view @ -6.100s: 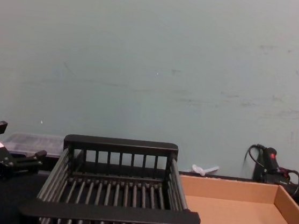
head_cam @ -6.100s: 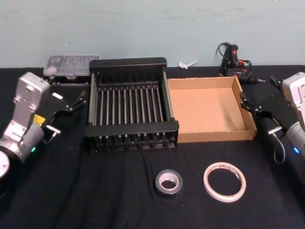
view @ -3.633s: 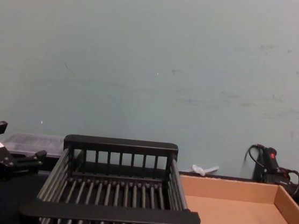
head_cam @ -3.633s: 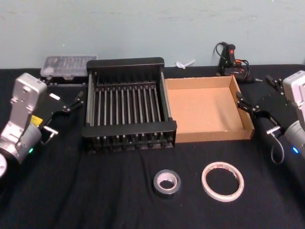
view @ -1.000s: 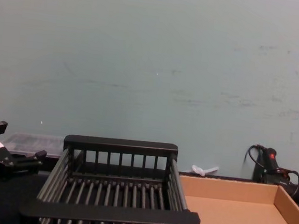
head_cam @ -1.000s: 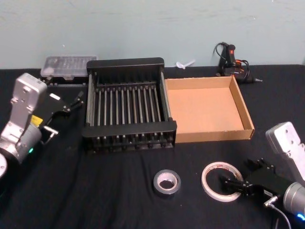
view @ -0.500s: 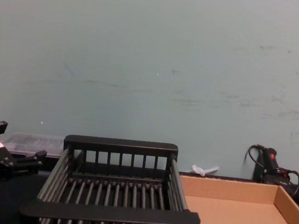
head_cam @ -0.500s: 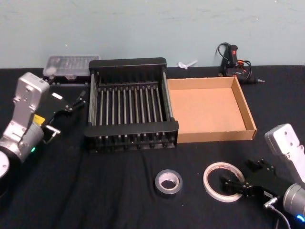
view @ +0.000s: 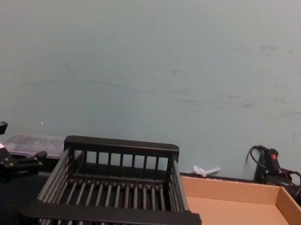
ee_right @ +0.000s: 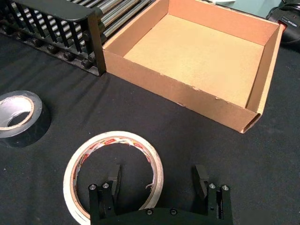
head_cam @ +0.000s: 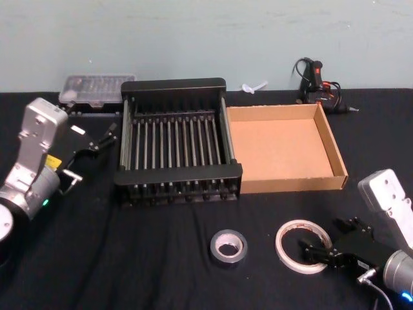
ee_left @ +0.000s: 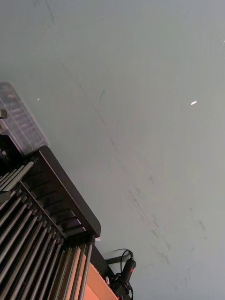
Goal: Pick up the white tape and place it into the black box , Pick up the silver tape and place it into the brown box.
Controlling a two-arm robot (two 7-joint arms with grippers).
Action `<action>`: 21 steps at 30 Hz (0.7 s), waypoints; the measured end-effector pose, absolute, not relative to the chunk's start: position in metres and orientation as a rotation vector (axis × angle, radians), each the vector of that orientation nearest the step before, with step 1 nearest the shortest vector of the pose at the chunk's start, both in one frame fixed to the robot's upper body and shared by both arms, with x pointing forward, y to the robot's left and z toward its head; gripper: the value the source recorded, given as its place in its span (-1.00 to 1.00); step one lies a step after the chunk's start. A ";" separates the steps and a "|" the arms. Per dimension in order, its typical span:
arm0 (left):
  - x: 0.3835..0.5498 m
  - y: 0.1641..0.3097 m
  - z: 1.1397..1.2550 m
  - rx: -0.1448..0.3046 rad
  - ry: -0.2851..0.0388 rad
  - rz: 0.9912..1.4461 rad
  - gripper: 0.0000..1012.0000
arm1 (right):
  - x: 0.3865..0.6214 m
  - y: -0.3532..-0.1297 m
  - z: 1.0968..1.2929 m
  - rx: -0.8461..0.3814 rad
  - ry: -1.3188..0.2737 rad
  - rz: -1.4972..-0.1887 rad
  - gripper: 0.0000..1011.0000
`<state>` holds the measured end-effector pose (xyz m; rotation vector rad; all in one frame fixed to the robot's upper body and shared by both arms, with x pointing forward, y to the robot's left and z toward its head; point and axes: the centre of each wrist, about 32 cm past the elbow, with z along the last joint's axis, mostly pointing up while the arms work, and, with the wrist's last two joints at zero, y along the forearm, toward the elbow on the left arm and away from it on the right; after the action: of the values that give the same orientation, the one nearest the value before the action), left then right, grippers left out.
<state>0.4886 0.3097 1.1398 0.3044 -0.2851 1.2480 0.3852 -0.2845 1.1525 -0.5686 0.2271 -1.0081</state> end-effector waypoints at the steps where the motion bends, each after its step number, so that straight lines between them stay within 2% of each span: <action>1: 0.489 0.310 1.140 0.304 -0.285 1.248 0.98 | 0.385 -0.285 1.153 -0.568 0.227 -1.008 0.98; 21: 0.489 0.310 1.140 0.304 -0.285 1.248 0.98 | 0.385 -0.284 1.153 -0.567 0.226 -1.008 0.98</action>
<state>0.4886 0.3097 1.1398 0.3044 -0.2851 1.2479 0.3852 -0.2844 1.1528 -0.5673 0.2257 -1.0076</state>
